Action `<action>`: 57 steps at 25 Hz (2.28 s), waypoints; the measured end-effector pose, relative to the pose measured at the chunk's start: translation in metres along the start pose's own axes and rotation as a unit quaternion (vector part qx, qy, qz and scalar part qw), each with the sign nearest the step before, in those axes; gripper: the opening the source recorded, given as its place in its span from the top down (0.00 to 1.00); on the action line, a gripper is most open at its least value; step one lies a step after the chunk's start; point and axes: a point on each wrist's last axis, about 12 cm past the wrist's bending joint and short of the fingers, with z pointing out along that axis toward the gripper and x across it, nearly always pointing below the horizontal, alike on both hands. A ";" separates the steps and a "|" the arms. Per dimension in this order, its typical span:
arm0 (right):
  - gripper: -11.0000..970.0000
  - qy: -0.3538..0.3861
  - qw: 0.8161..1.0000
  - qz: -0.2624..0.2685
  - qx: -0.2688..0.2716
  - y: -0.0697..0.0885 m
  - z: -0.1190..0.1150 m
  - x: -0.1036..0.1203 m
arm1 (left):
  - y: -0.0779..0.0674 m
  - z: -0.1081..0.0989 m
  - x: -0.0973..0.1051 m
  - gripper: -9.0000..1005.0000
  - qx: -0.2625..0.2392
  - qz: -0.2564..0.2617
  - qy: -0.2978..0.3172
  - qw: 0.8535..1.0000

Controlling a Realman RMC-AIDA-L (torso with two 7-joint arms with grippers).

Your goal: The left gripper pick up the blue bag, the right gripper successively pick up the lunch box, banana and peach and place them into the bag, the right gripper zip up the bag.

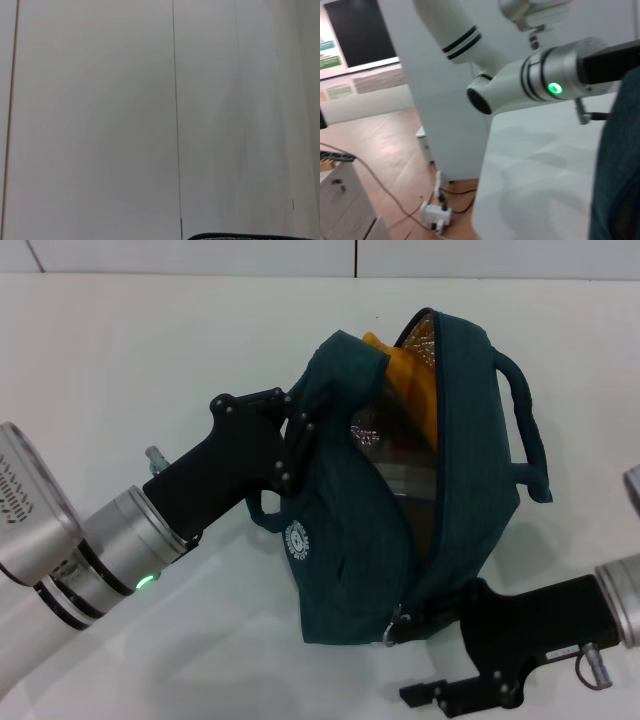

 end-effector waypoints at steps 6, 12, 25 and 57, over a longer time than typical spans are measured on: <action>0.40 0.004 1.000 -0.008 -0.023 0.001 0.011 -0.004 | 0.000 0.000 0.000 0.89 0.002 0.000 -0.002 1.000; 0.41 -0.009 1.000 -0.014 -0.018 0.001 0.014 -0.007 | -0.001 0.000 0.000 0.89 0.002 -0.001 -0.002 1.000; 0.40 -0.032 0.999 -0.004 0.019 0.005 -0.024 -0.001 | -0.003 -0.004 0.002 0.88 -0.003 -0.006 0.001 1.000; 0.40 0.041 0.999 -0.007 -0.019 -0.013 0.015 -0.017 | 0.001 0.003 -0.002 0.88 0.008 0.009 -0.006 1.000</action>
